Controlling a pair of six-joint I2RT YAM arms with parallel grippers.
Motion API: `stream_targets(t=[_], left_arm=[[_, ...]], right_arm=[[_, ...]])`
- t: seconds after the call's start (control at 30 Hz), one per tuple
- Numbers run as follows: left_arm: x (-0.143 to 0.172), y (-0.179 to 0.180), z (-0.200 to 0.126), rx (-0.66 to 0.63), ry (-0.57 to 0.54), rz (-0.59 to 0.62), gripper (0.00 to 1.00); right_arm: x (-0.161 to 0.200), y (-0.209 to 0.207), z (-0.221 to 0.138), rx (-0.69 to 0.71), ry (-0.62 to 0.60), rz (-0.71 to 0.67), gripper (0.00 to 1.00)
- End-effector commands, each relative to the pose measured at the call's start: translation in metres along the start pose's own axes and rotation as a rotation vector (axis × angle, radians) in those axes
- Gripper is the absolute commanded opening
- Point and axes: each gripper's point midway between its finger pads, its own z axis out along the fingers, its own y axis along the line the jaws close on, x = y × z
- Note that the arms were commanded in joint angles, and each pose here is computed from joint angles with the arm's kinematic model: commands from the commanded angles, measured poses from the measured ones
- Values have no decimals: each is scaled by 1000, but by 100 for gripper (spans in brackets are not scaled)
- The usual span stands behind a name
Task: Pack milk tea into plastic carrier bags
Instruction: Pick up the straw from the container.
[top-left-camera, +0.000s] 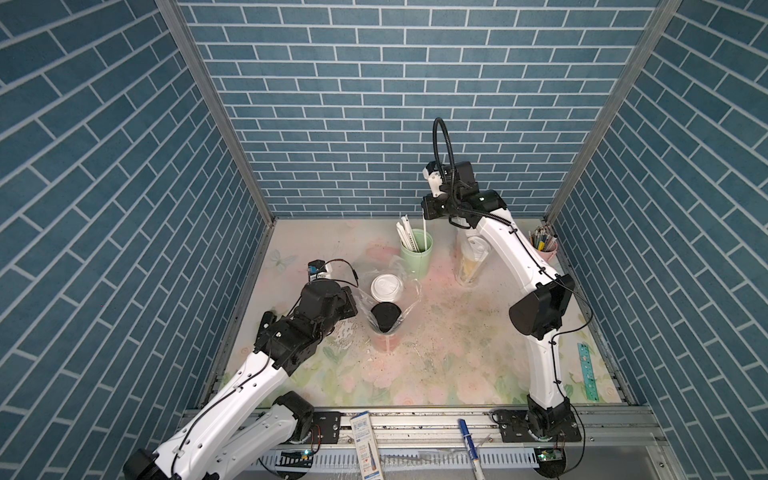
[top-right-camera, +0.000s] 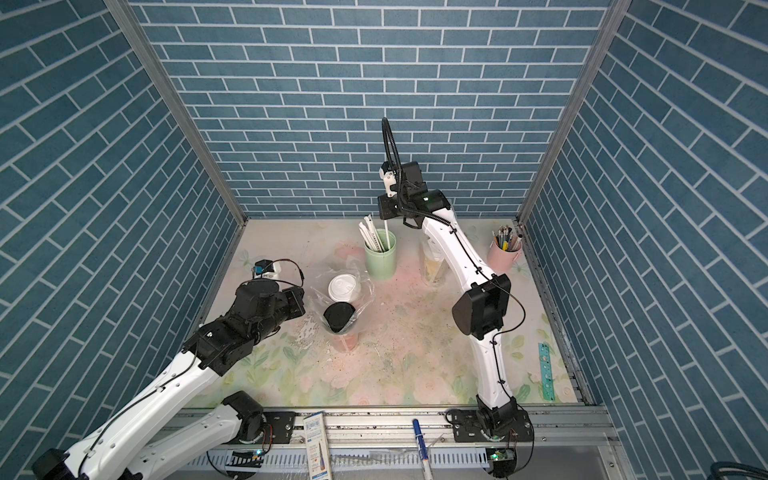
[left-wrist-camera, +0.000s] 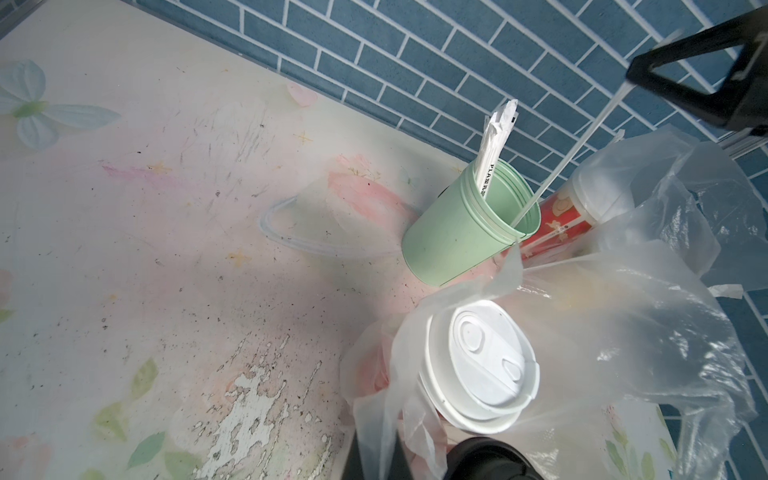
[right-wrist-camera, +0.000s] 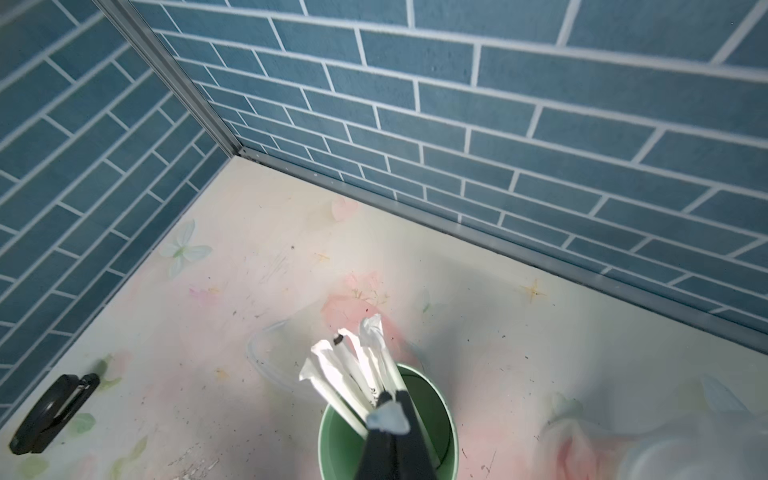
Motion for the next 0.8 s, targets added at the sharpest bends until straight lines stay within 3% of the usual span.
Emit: stream_targets(t=[0.0, 0.27, 0.77], left_arm=[[4, 4, 4, -16, 14, -4, 0], [6, 0, 9, 6, 19, -7, 0], [19, 12, 8, -23, 42, 1, 0]], right_arm=[[-5, 9, -22, -30, 5, 38, 0], [-7, 11, -35, -22, 18, 46, 0], [-44, 41, -107, -65, -135, -32, 0]])
